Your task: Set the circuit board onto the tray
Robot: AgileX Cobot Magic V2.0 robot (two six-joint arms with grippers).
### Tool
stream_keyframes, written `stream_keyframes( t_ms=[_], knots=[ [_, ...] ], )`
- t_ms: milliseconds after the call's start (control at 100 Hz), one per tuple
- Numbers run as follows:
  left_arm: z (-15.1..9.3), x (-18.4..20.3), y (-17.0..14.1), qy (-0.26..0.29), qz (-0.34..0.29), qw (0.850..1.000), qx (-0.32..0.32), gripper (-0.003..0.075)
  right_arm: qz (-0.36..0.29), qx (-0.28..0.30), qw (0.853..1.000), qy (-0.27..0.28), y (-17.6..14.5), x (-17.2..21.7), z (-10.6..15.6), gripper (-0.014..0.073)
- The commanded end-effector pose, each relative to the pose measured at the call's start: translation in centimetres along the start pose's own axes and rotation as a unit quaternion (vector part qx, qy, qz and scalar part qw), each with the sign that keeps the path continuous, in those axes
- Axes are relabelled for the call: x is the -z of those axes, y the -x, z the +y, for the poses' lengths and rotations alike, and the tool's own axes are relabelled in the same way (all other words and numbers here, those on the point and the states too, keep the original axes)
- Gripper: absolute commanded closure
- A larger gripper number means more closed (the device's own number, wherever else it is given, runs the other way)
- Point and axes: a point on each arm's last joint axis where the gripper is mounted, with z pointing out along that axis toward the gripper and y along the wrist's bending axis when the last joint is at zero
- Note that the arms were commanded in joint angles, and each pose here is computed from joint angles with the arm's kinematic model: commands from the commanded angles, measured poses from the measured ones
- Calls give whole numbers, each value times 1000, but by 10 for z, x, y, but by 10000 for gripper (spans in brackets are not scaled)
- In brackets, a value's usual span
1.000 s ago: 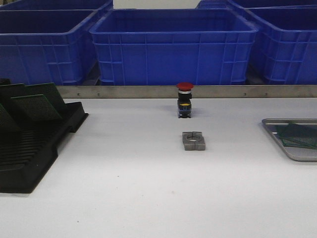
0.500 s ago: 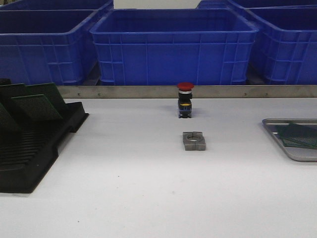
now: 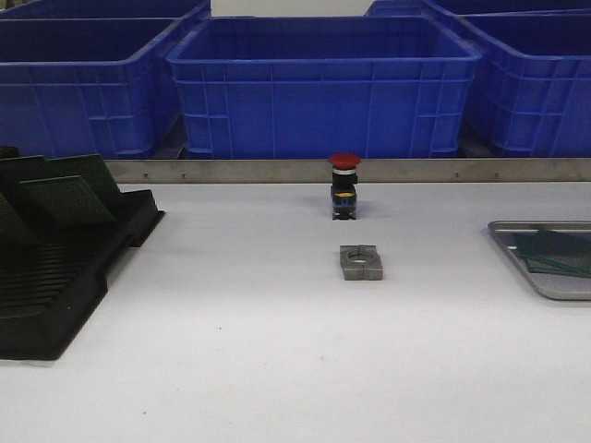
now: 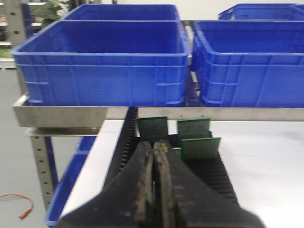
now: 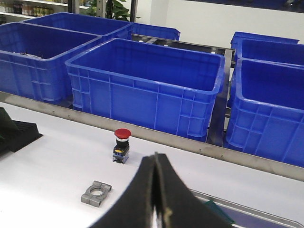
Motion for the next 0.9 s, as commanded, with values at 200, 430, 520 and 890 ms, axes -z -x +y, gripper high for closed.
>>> stream_keyframes(
  t_ms=[200,430,520,890],
  knots=[
    [3,14,-25,8,-72,997,11,741,-20,-5,1000,-14,10,1,-3,708],
    [4,15,-40,18,5,1000,22,741,-18,-8,1000,-9,10,0,-2,708],
    [4,15,-42,18,16,999,23,741,-17,-9,1000,-9,10,0,-2,708],
    [4,15,-41,18,14,999,25,741,-9,-9,1000,9,8,0,1,708]
  ],
)
